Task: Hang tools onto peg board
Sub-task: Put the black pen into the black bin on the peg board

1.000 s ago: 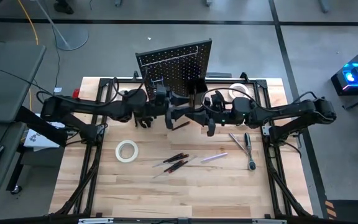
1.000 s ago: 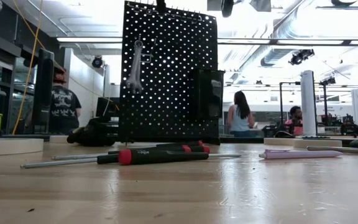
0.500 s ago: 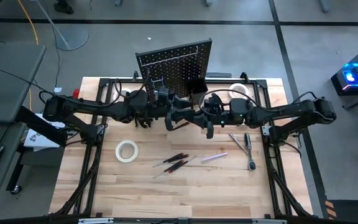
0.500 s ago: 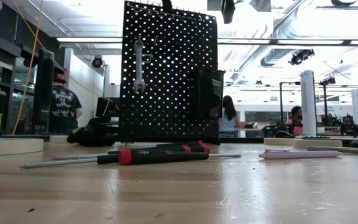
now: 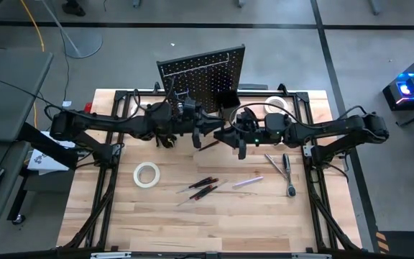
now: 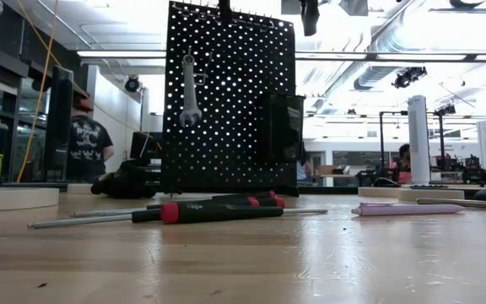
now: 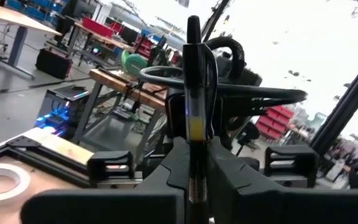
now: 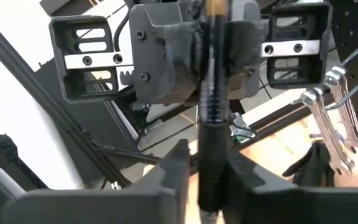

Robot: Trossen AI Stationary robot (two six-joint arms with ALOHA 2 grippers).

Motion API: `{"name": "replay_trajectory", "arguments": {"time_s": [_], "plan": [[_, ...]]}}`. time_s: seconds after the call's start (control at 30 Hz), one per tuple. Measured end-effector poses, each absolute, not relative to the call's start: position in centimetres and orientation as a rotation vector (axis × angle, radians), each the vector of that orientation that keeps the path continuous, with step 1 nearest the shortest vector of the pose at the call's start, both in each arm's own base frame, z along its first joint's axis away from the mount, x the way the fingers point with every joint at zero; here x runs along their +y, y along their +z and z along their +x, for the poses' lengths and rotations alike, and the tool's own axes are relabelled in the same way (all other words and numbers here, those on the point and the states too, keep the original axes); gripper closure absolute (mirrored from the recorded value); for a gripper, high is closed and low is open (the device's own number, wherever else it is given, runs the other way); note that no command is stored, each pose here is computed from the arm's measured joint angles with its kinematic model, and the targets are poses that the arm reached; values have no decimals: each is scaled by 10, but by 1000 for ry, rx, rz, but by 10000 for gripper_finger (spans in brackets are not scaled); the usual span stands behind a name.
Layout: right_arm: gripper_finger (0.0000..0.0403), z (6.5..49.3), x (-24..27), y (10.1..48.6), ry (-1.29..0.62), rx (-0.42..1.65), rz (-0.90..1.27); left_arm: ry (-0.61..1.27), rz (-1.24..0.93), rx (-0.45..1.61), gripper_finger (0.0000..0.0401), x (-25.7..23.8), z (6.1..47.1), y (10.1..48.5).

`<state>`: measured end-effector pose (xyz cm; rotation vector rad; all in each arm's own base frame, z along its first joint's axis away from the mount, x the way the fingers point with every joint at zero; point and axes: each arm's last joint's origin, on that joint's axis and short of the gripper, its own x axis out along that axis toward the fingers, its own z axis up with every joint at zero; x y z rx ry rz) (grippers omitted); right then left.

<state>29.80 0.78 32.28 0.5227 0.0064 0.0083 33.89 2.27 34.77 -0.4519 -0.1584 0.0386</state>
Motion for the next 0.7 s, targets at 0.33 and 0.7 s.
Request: {"name": "replay_trajectory", "arguments": {"time_s": [0.33, 0.7], "plan": [[261, 275, 5, 337, -6, 34, 514, 106, -302, -93, 396, 32, 318, 359], [259, 266, -3, 343, -43, 26, 470, 146, -274, -30, 399, 33, 316, 354]]}}
